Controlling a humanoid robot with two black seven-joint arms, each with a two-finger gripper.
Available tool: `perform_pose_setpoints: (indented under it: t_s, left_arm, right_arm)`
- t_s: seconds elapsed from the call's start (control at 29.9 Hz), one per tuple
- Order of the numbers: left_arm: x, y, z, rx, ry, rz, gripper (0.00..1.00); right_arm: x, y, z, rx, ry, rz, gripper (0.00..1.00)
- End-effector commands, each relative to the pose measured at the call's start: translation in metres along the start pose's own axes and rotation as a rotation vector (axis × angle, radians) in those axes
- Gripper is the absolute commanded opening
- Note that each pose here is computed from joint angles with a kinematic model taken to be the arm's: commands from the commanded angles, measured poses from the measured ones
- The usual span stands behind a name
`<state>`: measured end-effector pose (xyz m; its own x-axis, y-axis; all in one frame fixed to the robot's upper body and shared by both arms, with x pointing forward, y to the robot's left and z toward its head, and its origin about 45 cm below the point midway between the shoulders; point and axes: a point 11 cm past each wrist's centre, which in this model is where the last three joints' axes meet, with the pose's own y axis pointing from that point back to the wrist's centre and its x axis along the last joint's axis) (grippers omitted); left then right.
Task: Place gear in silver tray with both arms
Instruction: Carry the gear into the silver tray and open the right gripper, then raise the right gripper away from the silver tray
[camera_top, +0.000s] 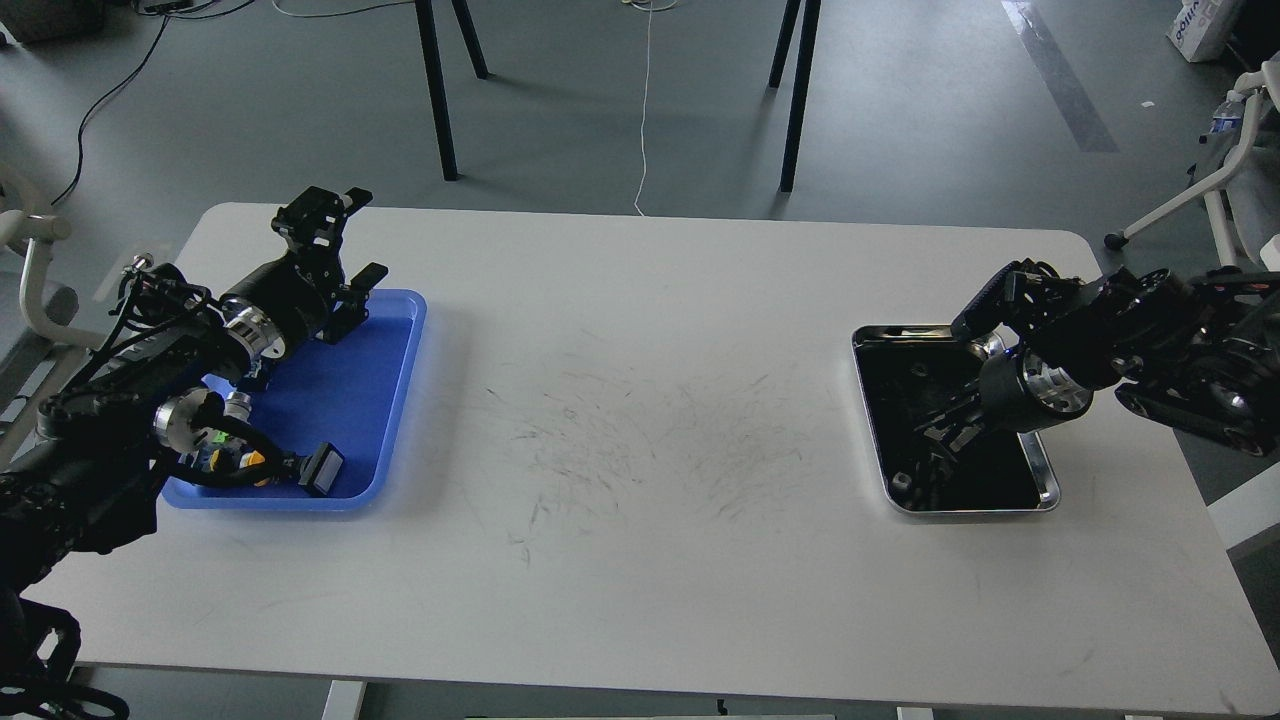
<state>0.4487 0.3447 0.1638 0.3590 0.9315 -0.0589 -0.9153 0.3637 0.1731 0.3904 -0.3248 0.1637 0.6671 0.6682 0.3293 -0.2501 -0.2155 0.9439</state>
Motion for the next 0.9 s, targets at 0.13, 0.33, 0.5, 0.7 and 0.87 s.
perform_pose_setpoints:
  t_s: [0.13, 0.33, 0.5, 0.7, 0.87]
  left_arm:
    - [-0.0007, 0.0011, -0.0035, 0.006, 0.004, 0.000, 0.99]
    - [-0.0013, 0.0022, -0.0069, 0.011, 0.007, 0.000, 0.99]
    - [-0.0020, 0.0019, -0.0071, 0.011, 0.008, -0.001, 0.99]
    - [-0.0028, 0.0011, -0.0066, 0.010, 0.008, -0.002, 0.99]
    - [-0.0032, 0.0009, -0.0088, 0.013, 0.009, 0.001, 0.99]
  right_arm:
    - [-0.0047, -0.0024, -0.0008, 0.003, 0.000, -0.010, 0.02]
    - [-0.0053, -0.0026, -0.0005, 0.002, -0.001, -0.011, 0.02]
    - [-0.0095, -0.0029, 0.0008, -0.005, 0.011, -0.029, 0.14]
    - [-0.0088, -0.0019, 0.0019, -0.009, 0.014, -0.029, 0.34]
    - [-0.0056, 0.0004, 0.0035, -0.015, 0.017, -0.024, 0.51]
